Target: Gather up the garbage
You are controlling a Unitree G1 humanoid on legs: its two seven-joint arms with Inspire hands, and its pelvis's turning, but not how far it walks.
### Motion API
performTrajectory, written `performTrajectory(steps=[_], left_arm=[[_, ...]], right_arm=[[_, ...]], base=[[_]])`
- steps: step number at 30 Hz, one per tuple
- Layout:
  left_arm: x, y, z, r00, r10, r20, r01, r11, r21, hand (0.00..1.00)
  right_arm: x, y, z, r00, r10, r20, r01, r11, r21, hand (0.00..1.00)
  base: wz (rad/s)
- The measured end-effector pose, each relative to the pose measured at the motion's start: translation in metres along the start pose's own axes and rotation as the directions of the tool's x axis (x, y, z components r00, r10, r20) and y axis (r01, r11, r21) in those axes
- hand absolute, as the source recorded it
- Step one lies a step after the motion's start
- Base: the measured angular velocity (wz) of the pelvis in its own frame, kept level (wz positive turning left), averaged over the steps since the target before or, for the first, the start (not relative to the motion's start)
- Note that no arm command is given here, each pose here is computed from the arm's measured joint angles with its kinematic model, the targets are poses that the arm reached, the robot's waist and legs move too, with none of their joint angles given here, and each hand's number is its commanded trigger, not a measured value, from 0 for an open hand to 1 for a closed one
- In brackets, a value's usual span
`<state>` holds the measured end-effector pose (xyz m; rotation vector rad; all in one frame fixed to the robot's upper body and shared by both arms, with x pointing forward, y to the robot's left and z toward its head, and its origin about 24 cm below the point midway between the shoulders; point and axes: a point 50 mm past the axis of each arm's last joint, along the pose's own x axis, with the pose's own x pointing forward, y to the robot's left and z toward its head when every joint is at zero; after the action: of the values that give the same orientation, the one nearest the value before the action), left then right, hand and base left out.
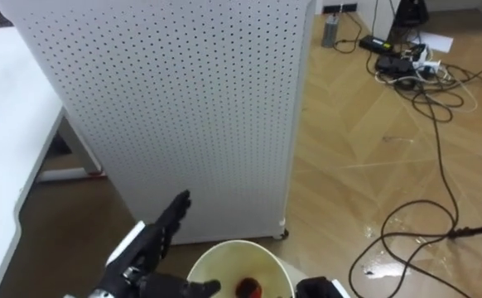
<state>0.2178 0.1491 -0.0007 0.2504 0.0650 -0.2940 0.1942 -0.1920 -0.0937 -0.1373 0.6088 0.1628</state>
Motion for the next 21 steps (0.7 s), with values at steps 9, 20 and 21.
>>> performTrajectory(steps=[9,20,21], left_arm=[[-0.001,0.030,0.032,0.951,0.251,0.184,-0.274,0.955,0.117,0.00],[-0.003,0.039,0.050,0.882,0.358,0.307,-0.417,0.896,0.155,0.00],[-0.004,0.040,0.055,0.874,0.358,0.328,-0.423,0.893,0.155,0.00]], right_arm=[[-0.006,0.000,-0.007,1.000,0.001,-0.012,-0.001,1.000,-0.003,1.00],[-0.009,-0.003,-0.002,1.000,-0.007,0.028,0.007,1.000,0.007,1.00],[-0.010,-0.005,-0.002,1.000,-0.015,0.027,0.015,1.000,0.014,1.00]], base=[[-0.30],[-0.13],[0.00]])
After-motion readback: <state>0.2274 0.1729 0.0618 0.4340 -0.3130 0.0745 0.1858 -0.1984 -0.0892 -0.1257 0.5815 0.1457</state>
